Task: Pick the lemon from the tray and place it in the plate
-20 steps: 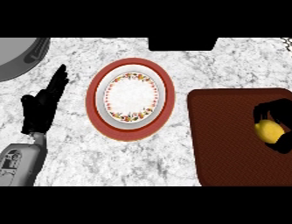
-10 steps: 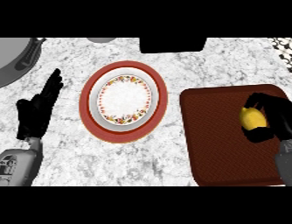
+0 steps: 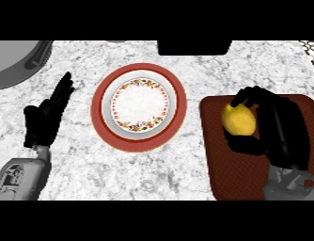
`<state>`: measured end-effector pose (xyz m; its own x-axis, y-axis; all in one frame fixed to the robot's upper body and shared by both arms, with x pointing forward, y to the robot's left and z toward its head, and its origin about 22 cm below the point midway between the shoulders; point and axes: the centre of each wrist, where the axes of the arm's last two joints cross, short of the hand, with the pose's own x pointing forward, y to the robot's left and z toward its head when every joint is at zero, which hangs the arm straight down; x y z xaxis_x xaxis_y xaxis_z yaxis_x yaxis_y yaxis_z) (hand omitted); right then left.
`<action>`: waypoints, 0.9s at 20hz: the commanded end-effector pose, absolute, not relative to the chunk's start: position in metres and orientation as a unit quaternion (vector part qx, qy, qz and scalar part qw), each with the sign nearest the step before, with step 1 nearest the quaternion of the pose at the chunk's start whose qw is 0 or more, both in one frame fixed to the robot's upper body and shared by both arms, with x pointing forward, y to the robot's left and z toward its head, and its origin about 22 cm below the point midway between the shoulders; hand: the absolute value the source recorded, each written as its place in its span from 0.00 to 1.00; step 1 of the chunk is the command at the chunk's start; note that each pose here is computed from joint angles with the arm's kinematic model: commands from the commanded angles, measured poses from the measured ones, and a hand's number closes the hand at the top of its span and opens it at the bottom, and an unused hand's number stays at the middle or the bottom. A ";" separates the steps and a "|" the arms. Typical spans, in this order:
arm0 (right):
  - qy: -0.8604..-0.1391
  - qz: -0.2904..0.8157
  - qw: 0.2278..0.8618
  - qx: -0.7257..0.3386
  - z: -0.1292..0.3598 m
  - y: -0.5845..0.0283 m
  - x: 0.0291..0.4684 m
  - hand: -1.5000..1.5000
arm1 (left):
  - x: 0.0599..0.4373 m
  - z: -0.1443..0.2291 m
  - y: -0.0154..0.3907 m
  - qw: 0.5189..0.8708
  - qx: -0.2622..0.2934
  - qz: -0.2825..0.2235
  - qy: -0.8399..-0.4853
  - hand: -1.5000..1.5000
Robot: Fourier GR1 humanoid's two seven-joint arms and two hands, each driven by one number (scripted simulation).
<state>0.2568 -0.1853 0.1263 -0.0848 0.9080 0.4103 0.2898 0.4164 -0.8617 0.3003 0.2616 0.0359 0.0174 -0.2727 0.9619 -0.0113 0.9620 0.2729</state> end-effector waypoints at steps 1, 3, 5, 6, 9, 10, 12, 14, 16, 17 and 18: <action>-0.694 0.292 0.517 -0.407 0.149 -0.139 0.239 1.00 | 0.305 0.038 0.264 0.706 0.099 -0.099 -0.694 0.50; -0.691 0.308 0.522 -0.393 0.155 -0.111 0.254 1.00 | 0.303 0.031 0.256 0.700 0.098 -0.101 -0.701 0.50; -0.687 0.309 0.536 -0.382 0.168 -0.091 0.268 1.00 | 0.309 0.051 0.252 0.695 0.089 -0.100 -0.707 0.50; -0.681 0.312 0.545 -0.376 0.162 -0.084 0.259 1.00 | 0.299 0.036 0.252 0.704 0.091 -0.101 -0.697 0.50; -0.685 0.300 0.554 -0.366 0.154 -0.065 0.302 1.00 | 0.306 0.030 0.258 0.703 0.091 -0.105 -0.698 0.50; -0.679 0.315 0.555 -0.363 0.133 -0.059 0.299 1.00 | 0.304 0.035 0.260 0.702 0.089 -0.101 -0.699 0.50; -0.681 0.313 0.557 -0.358 0.143 -0.041 0.317 1.00 | 0.307 0.045 0.245 0.700 0.090 -0.103 -0.701 0.50; -0.678 0.314 0.564 -0.351 0.117 -0.036 0.330 1.00 | 0.308 0.036 0.250 0.698 0.089 -0.104 -0.703 0.50; -0.659 0.335 0.568 -0.362 0.117 -0.028 0.346 1.00 | 0.315 0.036 0.245 0.701 0.082 -0.110 -0.700 0.50; -0.641 0.366 0.551 -0.388 0.100 -0.024 0.338 1.00 | 0.309 0.042 0.242 0.697 0.086 -0.114 -0.702 0.50; -0.628 0.373 0.555 -0.397 0.128 -0.012 0.348 1.00 | 0.317 0.038 0.246 0.693 0.093 -0.108 -0.707 0.50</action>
<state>0.3307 -0.0315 0.1242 -0.1055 0.8666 0.4877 0.1046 0.4973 -0.8612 0.3099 0.2472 0.0383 -0.0108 -0.2738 0.9617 0.0259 0.9614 0.2740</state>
